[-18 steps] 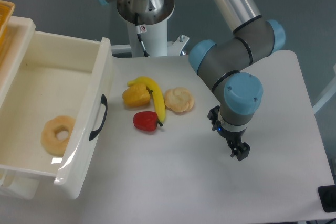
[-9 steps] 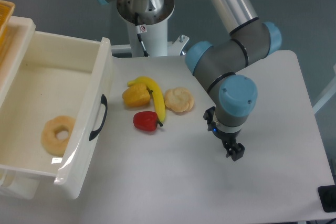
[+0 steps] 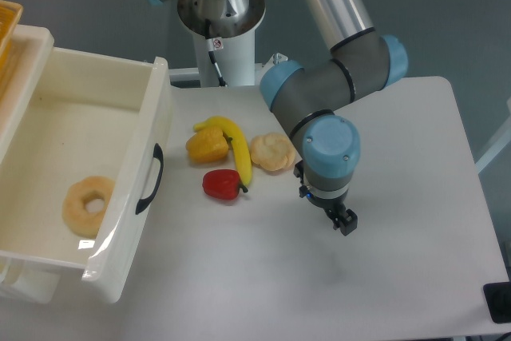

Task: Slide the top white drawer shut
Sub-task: 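Move the gripper over the fruit toward the open drawer's black handle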

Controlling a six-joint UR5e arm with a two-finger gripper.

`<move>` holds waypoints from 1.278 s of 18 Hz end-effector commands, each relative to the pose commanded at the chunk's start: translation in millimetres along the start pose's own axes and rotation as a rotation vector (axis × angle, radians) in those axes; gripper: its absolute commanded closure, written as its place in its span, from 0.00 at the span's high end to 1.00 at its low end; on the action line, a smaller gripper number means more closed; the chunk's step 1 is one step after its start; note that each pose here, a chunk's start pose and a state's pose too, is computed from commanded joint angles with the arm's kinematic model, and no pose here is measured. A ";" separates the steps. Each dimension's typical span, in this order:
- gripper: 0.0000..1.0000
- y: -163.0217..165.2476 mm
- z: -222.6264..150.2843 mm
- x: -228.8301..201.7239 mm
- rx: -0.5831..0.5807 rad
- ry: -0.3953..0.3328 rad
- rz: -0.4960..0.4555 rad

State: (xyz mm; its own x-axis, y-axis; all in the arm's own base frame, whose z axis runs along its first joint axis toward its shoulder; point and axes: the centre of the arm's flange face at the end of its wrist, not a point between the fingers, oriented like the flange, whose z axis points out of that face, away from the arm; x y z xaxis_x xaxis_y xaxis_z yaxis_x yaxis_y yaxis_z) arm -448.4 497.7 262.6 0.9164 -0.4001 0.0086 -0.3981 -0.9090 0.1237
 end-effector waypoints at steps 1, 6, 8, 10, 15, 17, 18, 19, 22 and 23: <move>1.00 -3.9 -0.6 1.6 0.002 -0.002 -0.031; 0.75 -20.5 -5.5 4.9 0.125 0.025 -0.267; 0.50 -27.9 -12.2 10.1 0.210 0.066 -0.374; 0.25 -31.5 -18.7 19.2 0.216 0.072 -0.425; 0.00 -61.2 -37.3 46.1 0.264 0.124 -0.538; 0.00 -63.5 -38.7 57.1 0.312 0.196 -0.571; 0.00 -64.2 -42.6 67.7 0.339 0.240 -0.588; 0.00 -64.2 -46.8 73.2 0.350 0.266 -0.593; 0.00 -64.0 -57.3 88.8 0.364 0.388 -0.623; 0.00 -63.8 -59.7 92.3 0.372 0.418 -0.627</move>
State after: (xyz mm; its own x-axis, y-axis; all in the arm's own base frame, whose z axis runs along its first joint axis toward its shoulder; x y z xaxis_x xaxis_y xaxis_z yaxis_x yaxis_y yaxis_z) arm -335.9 525.7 314.7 0.8833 0.2016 0.4233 0.2694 -0.9572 -0.1062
